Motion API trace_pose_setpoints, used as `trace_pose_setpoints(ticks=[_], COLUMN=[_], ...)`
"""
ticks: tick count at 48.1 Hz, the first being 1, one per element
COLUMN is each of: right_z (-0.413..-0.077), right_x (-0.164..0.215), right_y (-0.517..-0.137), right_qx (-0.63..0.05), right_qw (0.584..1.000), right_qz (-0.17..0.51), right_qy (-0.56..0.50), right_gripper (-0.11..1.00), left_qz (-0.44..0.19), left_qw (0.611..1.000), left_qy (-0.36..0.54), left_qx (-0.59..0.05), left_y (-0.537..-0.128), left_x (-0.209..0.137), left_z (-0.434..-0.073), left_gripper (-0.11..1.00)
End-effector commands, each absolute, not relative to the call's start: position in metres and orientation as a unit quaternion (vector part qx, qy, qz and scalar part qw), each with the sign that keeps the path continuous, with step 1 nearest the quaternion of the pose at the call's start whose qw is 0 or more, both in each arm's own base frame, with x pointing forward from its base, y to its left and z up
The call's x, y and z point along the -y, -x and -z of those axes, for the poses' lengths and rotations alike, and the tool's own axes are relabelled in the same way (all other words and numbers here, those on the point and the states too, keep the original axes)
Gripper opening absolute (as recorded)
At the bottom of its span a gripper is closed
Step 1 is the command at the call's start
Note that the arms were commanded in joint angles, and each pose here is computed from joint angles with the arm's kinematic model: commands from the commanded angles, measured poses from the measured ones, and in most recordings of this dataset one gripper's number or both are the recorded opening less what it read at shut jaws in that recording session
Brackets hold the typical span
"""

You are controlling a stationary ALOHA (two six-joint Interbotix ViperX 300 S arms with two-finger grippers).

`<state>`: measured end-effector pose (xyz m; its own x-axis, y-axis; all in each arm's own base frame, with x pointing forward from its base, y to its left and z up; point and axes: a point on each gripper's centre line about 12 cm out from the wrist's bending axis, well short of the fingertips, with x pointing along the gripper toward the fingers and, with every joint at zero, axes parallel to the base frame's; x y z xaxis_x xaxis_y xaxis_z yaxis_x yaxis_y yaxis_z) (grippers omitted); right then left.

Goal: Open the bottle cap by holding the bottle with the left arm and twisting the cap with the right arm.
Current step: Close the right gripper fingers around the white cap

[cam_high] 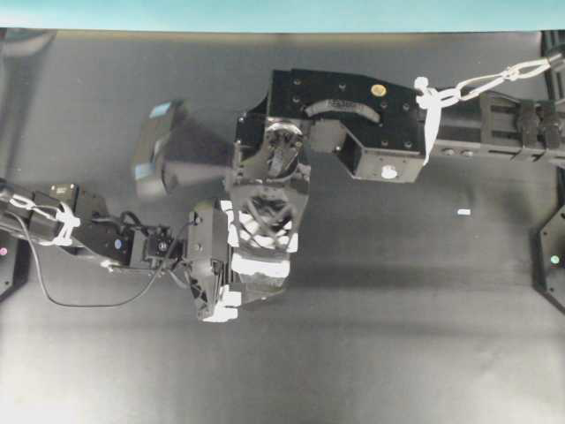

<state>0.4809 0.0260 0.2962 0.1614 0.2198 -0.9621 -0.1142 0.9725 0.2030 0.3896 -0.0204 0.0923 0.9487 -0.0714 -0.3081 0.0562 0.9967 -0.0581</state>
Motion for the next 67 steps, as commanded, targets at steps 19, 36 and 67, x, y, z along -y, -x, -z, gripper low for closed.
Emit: trace_pose_setpoints(ticks=[19,36,67], right_z=[-0.296,-0.293,-0.285], right_x=[-0.047,-0.05,-0.049], right_y=[-0.472,-0.474,-0.464], right_qx=[-0.601,-0.586,-0.589], right_qw=[0.743,0.742,0.752], right_qz=[-0.261,-0.277,-0.253], right_qy=[0.135,0.173,0.155], right_gripper=[0.36,0.36,0.36], left_qz=[0.033,0.033,0.032], left_qw=[0.987,0.987,0.987], left_qy=[0.026,0.025,0.028], left_qx=[-0.152,-0.153,-0.156], left_y=[-0.39,-0.39,-0.39], left_x=[0.021,0.02,0.02], left_z=[-0.094,-0.094,-0.093], left_gripper=[0.82,0.82,0.82])
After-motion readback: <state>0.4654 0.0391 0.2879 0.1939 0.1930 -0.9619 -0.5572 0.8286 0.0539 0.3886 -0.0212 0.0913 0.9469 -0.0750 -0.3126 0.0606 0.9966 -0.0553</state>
